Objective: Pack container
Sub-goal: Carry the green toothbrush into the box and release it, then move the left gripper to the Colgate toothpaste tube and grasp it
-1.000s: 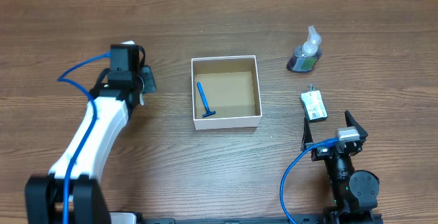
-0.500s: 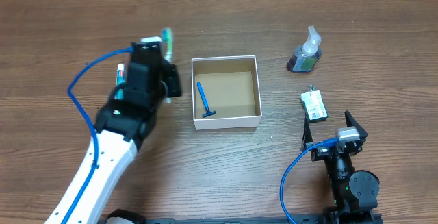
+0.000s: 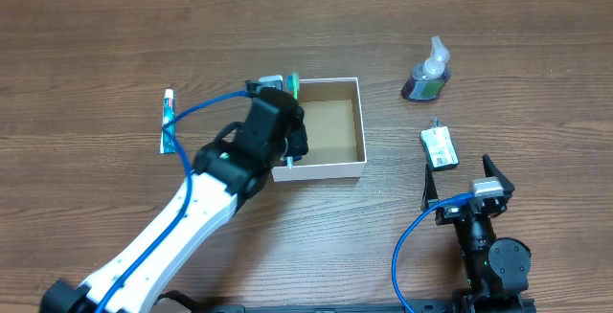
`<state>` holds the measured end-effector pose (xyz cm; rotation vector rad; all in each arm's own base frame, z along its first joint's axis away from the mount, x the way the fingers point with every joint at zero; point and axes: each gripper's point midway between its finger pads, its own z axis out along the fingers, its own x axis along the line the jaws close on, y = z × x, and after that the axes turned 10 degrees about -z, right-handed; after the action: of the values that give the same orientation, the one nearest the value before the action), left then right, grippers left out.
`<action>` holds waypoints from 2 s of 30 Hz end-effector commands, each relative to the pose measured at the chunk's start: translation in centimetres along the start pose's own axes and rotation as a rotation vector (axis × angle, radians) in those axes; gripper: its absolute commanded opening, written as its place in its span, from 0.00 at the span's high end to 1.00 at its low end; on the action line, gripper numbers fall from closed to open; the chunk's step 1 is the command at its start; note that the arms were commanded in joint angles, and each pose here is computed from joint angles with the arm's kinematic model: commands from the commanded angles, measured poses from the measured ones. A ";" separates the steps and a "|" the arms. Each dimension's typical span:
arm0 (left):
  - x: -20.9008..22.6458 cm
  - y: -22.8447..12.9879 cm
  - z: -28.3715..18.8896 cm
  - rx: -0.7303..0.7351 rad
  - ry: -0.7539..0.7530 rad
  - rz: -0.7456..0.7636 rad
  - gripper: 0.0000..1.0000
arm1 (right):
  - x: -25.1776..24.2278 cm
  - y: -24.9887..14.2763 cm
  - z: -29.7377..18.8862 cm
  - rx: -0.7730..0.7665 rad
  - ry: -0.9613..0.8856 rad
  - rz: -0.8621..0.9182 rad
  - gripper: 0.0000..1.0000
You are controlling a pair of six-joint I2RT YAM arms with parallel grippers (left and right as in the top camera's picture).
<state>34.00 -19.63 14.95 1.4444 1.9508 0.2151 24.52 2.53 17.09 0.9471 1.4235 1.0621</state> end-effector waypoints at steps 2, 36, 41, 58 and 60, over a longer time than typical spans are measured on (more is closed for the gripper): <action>0.2 -0.5 2.1 0.013 0.044 -0.056 0.90 | -0.1 -0.2 0.0 -0.005 -0.007 -0.006 0.00; 5.6 10.1 -6.2 -0.266 0.332 0.084 0.42 | -0.1 -0.2 0.0 -0.005 -0.007 -0.006 0.00; 12.9 10.7 -8.7 -0.211 0.530 0.027 0.01 | -0.1 -0.2 0.0 -0.005 -0.007 -0.006 0.00; 24.1 8.3 -0.5 0.132 0.492 0.038 0.01 | -0.1 -0.2 0.0 -0.005 -0.007 -0.006 0.00; 24.5 8.5 0.5 0.134 0.491 0.058 0.00 | -0.1 -0.2 0.0 -0.005 -0.007 -0.006 0.00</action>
<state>36.67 5.93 10.29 1.5183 2.4296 0.5857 24.52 2.53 17.09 0.9474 1.4234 1.0624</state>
